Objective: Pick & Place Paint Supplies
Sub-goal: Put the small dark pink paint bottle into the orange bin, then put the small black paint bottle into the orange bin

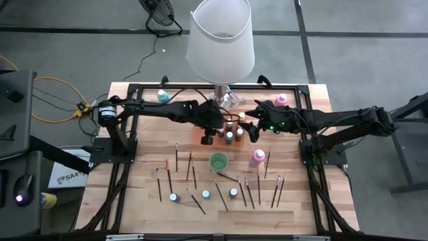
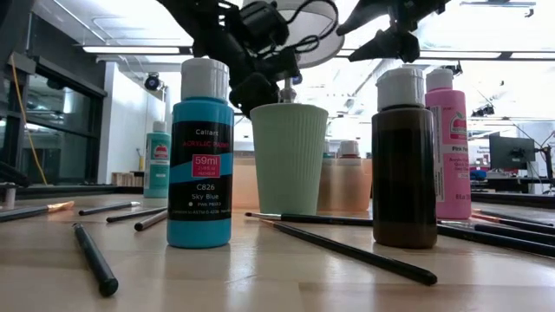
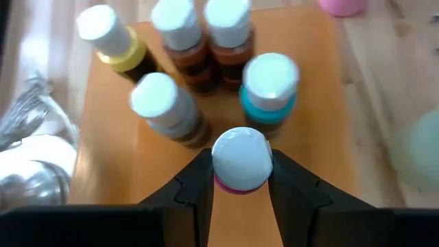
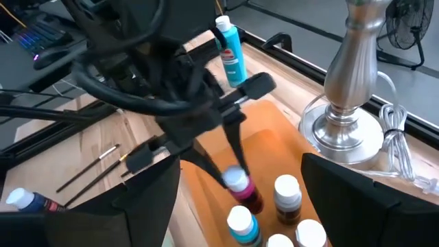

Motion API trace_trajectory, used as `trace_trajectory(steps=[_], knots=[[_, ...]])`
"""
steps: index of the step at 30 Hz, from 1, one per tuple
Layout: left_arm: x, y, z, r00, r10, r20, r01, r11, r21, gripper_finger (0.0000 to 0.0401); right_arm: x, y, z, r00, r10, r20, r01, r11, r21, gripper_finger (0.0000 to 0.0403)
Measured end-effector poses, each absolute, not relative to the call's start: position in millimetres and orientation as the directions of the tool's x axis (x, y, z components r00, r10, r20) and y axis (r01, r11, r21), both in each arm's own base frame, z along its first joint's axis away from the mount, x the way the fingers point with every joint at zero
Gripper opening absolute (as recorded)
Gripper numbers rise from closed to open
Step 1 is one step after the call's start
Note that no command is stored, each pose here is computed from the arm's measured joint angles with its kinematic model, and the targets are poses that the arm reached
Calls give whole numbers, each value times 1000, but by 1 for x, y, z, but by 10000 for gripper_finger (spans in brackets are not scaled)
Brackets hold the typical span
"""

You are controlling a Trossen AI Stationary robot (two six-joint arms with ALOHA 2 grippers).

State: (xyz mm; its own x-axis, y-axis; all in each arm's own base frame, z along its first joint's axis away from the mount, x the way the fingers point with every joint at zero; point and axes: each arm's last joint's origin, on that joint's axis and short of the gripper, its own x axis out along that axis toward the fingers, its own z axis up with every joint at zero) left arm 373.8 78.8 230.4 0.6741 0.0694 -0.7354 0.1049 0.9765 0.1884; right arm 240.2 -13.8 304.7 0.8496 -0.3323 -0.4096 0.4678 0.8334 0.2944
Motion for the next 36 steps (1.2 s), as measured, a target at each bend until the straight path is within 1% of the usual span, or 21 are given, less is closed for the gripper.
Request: trace_trajectory(steps=[20, 22, 29, 32, 36], knots=[[377, 80, 219, 654, 58, -755, 99, 982, 160, 109, 240, -14, 305, 851, -324, -413, 461, 837, 294, 298], [377, 80, 219, 653, 58, -755, 92, 984, 154, 119, 240, -13, 305, 852, -322, -413, 460, 837, 295, 298], [376, 80, 214, 627, 60, -777, 91, 985, 149, 183, 240, -13, 304, 852, -321, -414, 460, 837, 296, 298], [374, 80, 213, 614, 61, -787, 91, 985, 147, 200, 240, -13, 304, 852, -321, -414, 460, 837, 296, 298], [371, 80, 217, 604, 79, -793, 81, 984, 159, 212, 240, -13, 304, 851, -319, -417, 459, 838, 296, 298]])
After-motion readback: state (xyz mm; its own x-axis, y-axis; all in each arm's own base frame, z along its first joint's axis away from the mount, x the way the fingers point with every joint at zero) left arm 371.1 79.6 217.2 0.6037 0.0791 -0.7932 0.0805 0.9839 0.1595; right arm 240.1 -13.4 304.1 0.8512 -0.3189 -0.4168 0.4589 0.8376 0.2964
